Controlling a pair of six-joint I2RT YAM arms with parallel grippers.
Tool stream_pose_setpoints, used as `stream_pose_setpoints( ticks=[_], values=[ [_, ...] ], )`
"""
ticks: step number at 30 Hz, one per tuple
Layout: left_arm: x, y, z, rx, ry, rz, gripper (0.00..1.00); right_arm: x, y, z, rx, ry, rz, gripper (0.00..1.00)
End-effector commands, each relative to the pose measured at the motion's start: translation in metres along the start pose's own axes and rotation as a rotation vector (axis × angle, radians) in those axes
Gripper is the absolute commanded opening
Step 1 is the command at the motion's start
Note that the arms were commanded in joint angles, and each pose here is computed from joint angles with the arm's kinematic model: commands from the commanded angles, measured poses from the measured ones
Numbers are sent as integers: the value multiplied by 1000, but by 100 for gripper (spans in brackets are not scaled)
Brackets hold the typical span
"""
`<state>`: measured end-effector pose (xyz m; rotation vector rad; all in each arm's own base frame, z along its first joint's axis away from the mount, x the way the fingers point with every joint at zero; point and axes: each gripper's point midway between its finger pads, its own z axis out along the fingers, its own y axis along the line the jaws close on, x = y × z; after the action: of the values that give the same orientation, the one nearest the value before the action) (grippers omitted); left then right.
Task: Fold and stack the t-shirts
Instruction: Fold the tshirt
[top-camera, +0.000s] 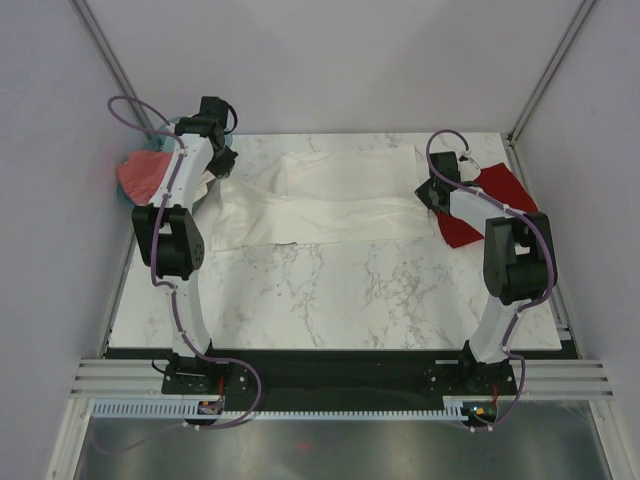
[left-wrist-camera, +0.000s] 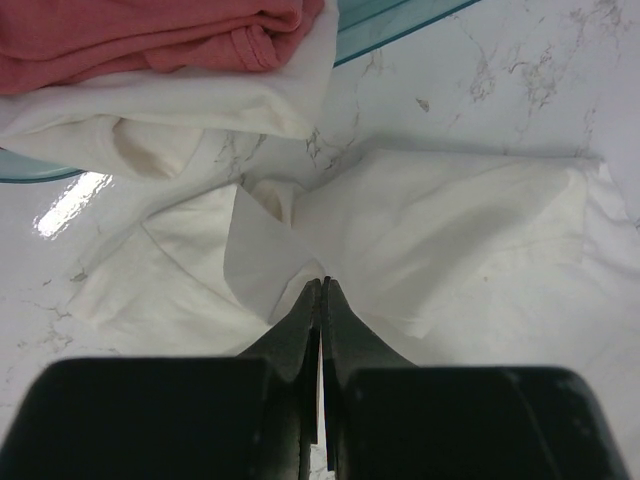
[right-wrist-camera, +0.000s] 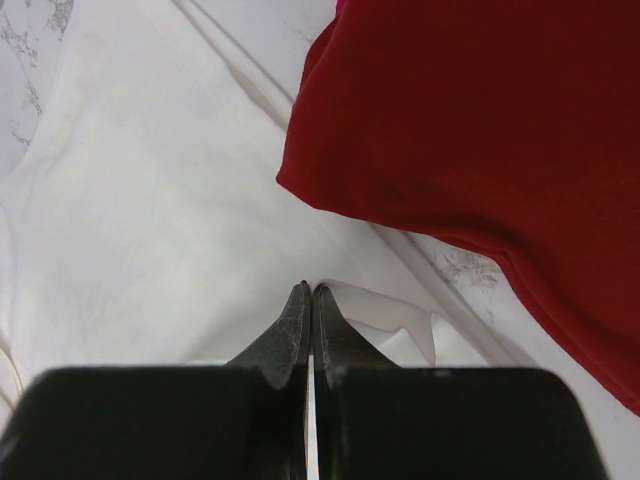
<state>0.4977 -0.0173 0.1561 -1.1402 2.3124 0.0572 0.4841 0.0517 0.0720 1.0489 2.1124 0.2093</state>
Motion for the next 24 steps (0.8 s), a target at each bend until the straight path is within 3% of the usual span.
stream_pose_setpoints(
  ticks=[1,11,17,18,20,22,24],
  values=[
    [-15,3,-22,12,-54,-48,2,-17,17,-4,-38,-53,32,0],
    [-7,-6,-6,15,-14,-40,2,-22,19,0,-36,-61,36,1],
    [-5,-8,2,10,-8,-42,2,-17,20,9,-36,-48,30,6],
    [-3,-10,5,12,2,-33,2,-18,23,9,-43,-46,27,9],
    [-5,-16,3,35,3,-29,2,-16,25,10,-55,-34,7,26],
    [-6,-24,-3,69,12,-14,9,-17,29,8,-71,-36,-1,44],
    [-6,-27,-10,89,9,6,14,-16,28,4,-82,-33,-17,52]
  ],
)
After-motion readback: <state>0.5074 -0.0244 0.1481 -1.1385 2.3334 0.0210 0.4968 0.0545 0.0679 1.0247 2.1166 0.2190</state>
